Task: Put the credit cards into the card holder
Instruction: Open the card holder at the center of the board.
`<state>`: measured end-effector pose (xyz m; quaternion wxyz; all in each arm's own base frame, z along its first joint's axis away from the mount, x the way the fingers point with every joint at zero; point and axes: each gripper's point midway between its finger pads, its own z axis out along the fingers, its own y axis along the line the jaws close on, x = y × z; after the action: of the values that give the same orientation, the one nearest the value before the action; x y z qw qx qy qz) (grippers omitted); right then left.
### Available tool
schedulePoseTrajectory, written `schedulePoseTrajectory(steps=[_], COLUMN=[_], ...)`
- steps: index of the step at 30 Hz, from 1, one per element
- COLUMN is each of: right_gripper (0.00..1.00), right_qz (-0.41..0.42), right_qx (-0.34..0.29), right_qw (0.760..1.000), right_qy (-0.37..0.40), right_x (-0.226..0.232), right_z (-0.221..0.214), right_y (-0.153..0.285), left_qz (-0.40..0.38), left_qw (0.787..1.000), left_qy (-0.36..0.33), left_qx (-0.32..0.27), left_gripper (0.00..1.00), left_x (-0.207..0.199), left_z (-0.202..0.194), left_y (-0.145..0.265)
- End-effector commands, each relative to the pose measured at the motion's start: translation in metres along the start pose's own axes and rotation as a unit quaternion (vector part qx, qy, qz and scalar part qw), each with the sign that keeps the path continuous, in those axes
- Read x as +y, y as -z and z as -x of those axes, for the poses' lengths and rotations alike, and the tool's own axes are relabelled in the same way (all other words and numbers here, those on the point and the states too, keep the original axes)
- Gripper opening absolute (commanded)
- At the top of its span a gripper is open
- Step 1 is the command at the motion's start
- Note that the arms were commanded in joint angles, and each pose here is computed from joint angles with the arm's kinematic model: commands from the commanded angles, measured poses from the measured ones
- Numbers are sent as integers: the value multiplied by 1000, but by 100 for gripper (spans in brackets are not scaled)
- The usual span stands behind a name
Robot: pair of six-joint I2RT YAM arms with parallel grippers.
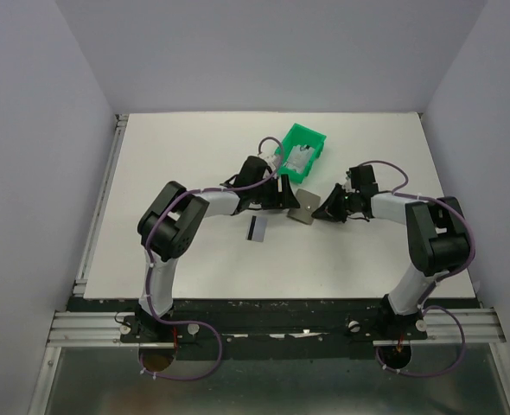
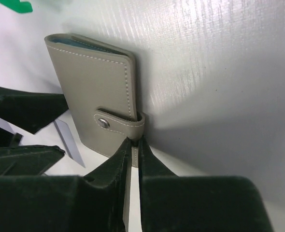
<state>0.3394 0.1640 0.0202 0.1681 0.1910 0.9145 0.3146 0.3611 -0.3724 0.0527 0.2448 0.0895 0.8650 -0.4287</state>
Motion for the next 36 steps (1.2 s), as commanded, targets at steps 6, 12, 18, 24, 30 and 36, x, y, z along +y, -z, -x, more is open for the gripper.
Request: schedulePoseTrajectory(steps=[6, 12, 18, 24, 30, 36], right_gripper=[0, 0, 0, 0, 11, 42], right_qz=[53, 69, 79, 89, 71, 56], right_qx=[-2, 6, 9, 9, -21, -56], right_qw=[999, 998, 997, 996, 996, 993], right_qy=[-6, -11, -9, 9, 40, 91], right_x=[13, 18, 22, 26, 32, 45], right_z=[-3, -4, -4, -4, 5, 10], right_y=[0, -1, 0, 4, 23, 65], left_qz=[-30, -46, -73, -100, -105, -74], left_qw=[999, 998, 996, 993, 994, 996], left_qy=[36, 46, 45, 50, 36, -26], left_qx=[15, 26, 30, 24, 4, -37], left_gripper=[74, 73, 59, 41, 0, 0], left_x=[1, -1, -9, -18, -29, -51], left_z=[-20, -23, -27, -27, -20, -2], left_y=[-8, -14, -13, -9, 5, 37])
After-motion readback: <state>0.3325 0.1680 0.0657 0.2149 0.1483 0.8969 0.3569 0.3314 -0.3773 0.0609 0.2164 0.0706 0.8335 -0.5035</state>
